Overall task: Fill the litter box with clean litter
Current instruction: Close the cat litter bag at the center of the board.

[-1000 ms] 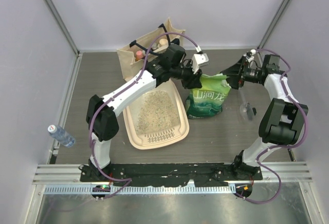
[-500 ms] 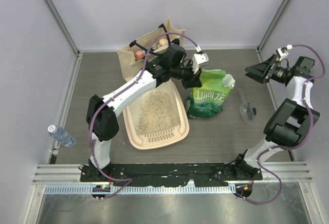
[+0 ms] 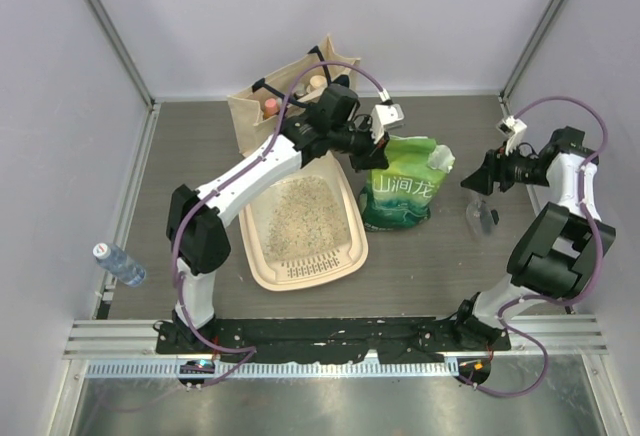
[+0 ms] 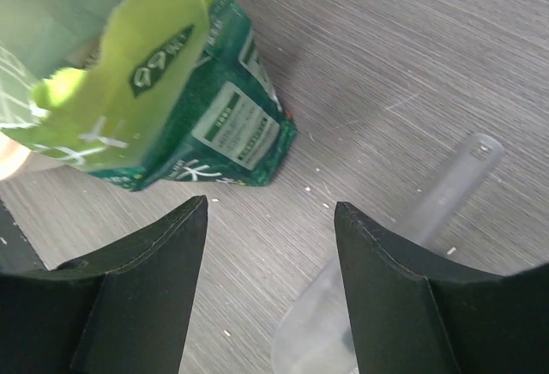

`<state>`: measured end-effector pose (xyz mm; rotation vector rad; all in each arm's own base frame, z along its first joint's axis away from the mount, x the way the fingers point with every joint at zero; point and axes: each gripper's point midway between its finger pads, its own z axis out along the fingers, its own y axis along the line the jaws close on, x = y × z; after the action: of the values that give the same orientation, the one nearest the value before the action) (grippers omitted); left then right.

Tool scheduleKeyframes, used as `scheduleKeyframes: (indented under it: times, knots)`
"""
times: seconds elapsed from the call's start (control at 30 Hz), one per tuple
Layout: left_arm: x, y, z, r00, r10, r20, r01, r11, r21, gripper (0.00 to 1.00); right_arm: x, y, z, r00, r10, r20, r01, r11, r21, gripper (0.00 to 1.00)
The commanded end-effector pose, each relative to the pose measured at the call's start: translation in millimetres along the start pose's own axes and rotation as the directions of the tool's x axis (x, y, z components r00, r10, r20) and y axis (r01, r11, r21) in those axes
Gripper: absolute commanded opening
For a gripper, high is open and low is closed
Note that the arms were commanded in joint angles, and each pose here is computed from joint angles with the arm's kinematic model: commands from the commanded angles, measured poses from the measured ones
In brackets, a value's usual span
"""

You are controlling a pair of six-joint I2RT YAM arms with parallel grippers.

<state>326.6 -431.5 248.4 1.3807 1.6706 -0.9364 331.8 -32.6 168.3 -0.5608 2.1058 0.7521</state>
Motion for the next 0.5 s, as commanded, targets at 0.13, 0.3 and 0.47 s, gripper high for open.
scheduleKeyframes:
  times: [0.13, 0.3, 0.47]
  knots:
    - [-51, -7, -42, 0.99, 0.101, 0.094, -0.098, 0.994, -0.039, 0.0, -12, 2, 32, 0.985, -0.171, -0.01, 0.171, 0.983, -0.062, 0.69]
    - [-49, -5, -42, 0.991, 0.11, 0.082, -0.106, 0.993, -0.046, 0.25, -24, 22, 53, 0.988, -0.151, 0.019, 0.152, 0.975, -0.161, 0.69]
    - [-47, -7, -38, 0.992, 0.096, 0.077, -0.095, 0.995, -0.022, 0.42, -37, 8, 53, 0.986, -0.161, 0.052, 0.166, 0.979, -0.117, 0.69]
